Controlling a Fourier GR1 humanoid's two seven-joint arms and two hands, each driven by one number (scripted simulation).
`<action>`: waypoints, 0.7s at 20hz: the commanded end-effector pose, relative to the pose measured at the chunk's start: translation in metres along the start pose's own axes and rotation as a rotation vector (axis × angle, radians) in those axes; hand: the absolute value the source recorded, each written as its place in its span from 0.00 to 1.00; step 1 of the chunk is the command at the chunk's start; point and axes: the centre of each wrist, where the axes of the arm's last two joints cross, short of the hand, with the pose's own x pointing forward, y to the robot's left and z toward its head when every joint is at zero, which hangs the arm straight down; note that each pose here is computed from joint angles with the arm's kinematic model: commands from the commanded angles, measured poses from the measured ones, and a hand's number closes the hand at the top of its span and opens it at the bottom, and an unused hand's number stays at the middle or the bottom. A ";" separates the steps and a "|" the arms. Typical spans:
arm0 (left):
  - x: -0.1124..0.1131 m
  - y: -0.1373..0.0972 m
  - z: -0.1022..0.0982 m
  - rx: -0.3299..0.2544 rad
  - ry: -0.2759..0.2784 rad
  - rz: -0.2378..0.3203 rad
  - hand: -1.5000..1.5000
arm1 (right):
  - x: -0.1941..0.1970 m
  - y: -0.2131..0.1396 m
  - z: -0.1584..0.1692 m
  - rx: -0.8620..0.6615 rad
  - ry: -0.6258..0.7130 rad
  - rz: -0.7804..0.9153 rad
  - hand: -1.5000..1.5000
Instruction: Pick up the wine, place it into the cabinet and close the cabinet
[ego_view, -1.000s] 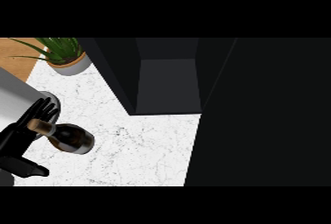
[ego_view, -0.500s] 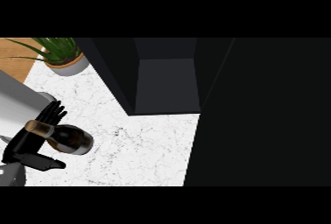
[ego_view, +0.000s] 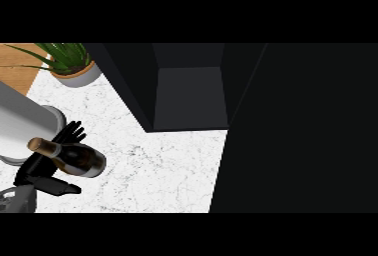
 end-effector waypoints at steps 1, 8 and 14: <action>-0.003 0.009 0.011 -0.104 -0.076 0.097 0.00 | 0.029 -0.005 0.025 -0.010 -0.063 -0.007 0.00; -0.026 -0.025 -0.011 -0.115 -0.107 0.097 0.00 | 0.023 -0.003 0.024 0.002 -0.069 -0.005 0.00; -0.015 -0.009 -0.009 -0.099 -0.152 0.161 1.00 | 0.029 -0.012 0.023 -0.013 -0.075 0.019 0.00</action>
